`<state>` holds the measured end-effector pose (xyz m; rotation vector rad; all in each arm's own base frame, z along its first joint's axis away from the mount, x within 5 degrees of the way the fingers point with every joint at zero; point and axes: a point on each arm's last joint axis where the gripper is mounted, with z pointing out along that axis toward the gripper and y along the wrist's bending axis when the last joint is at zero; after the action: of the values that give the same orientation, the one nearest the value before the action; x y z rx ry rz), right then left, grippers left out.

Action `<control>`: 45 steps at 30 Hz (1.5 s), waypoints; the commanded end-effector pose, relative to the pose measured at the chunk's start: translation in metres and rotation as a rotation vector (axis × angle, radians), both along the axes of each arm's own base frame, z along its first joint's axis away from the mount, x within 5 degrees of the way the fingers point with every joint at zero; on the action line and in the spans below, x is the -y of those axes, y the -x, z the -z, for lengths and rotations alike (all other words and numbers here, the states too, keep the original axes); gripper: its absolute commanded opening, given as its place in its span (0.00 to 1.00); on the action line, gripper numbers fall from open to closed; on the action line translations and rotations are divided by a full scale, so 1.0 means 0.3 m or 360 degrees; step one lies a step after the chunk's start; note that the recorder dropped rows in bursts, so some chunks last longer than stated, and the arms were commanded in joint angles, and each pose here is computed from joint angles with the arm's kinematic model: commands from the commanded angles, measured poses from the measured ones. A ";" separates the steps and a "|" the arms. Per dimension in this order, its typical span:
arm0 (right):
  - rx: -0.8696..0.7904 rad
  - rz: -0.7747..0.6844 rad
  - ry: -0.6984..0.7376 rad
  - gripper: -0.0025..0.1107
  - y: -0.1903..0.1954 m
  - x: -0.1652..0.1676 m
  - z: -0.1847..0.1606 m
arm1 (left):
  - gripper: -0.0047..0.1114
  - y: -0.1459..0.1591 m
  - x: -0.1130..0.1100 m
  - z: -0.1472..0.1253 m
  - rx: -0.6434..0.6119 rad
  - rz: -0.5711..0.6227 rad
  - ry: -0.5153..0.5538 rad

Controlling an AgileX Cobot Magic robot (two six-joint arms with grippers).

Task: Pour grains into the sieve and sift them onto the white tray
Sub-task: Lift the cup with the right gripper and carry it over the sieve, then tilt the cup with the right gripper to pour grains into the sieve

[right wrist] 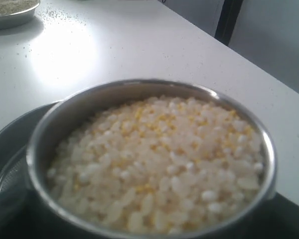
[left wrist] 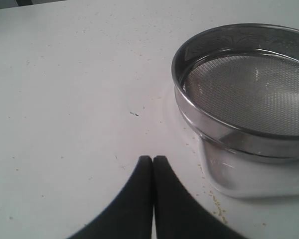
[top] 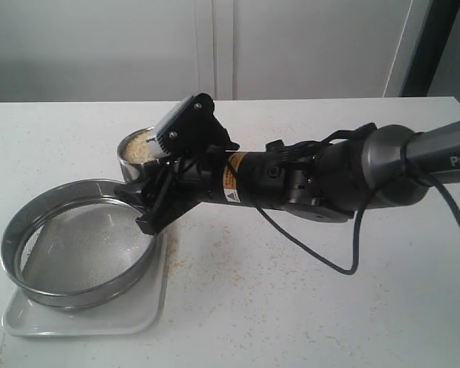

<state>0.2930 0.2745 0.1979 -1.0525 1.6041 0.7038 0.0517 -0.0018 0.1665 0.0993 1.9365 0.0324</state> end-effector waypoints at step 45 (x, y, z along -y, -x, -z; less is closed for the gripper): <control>0.0264 0.0005 0.0429 0.02 -0.046 -0.220 0.001 | 0.04 0.000 0.001 0.001 0.0008 -0.0005 0.0019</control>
<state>0.3054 0.3382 0.1874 -1.2722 1.6274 0.3908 0.0517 -0.0018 0.1665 0.0993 1.9365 0.0324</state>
